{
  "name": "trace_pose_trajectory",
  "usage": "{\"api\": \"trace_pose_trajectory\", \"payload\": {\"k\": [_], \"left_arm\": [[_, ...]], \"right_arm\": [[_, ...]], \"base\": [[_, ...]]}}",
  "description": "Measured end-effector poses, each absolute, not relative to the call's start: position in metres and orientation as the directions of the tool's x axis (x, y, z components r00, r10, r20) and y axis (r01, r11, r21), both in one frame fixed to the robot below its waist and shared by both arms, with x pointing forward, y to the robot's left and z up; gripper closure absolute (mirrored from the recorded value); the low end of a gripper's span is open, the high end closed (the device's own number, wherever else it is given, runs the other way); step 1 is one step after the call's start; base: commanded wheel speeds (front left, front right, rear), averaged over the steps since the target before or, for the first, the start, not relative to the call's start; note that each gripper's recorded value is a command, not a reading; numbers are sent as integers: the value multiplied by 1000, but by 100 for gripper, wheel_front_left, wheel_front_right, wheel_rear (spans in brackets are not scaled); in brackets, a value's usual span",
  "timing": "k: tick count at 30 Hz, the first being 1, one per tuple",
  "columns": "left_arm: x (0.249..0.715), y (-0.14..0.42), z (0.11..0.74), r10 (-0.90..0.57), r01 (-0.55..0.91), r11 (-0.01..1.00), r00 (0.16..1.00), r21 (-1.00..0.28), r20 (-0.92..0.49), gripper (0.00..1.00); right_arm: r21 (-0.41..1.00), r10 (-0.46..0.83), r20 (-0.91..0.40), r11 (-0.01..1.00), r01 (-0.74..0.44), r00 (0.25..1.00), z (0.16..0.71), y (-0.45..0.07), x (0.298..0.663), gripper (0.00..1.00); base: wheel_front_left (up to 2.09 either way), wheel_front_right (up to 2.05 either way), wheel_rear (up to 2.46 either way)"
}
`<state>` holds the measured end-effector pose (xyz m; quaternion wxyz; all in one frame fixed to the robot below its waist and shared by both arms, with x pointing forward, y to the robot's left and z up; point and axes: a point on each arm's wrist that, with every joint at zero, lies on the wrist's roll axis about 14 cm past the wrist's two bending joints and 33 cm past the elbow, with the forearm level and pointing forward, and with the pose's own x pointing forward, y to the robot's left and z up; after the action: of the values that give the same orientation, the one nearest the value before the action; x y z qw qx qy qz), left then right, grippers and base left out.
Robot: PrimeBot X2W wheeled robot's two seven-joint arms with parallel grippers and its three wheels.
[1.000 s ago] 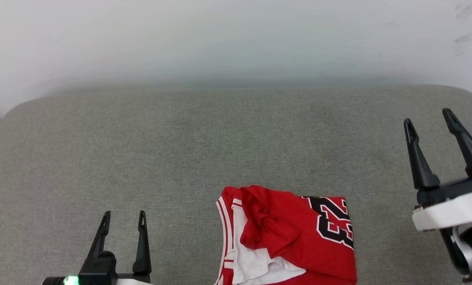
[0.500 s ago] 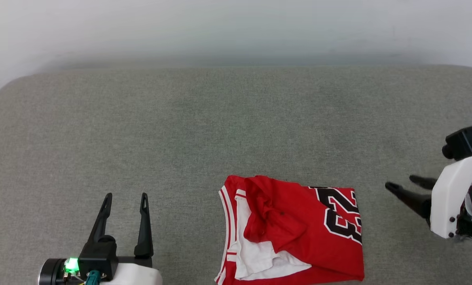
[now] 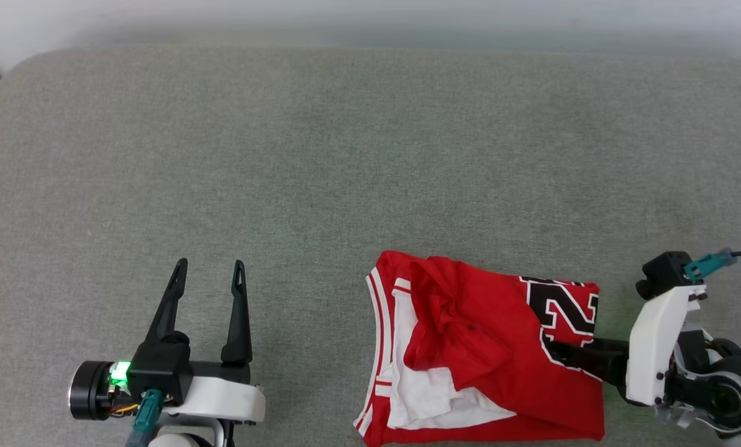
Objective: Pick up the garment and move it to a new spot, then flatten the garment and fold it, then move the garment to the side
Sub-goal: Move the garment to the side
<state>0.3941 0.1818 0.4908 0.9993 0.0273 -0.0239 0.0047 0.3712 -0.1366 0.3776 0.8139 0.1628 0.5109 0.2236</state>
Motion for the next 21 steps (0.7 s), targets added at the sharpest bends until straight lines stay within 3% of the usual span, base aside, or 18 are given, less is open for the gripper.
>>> {"api": "trace_pose_trajectory", "payload": {"k": [9,10,11,21], "left_arm": [[399,190,484,34,-36,998,999,59,31,0],[400,191,485,37,-39,997,999,59,33,0],[400,191,485,38,-40,997,999,59,34,0],[387,191,490,48,-50,997,998,53,41,0]], "right_arm": [[514,565,-770,824,-236,297,354,-107,372,0],[508,564,-772,824,-249,291,353,-106,372,68],[501,562,-773,825,-261,293,353,-106,372,100],[424,564,-727,818,-389,393,379,-103,379,100]], "base": [[0,0,0],[0,0,0],[0,0,0],[0,0,0]]}}
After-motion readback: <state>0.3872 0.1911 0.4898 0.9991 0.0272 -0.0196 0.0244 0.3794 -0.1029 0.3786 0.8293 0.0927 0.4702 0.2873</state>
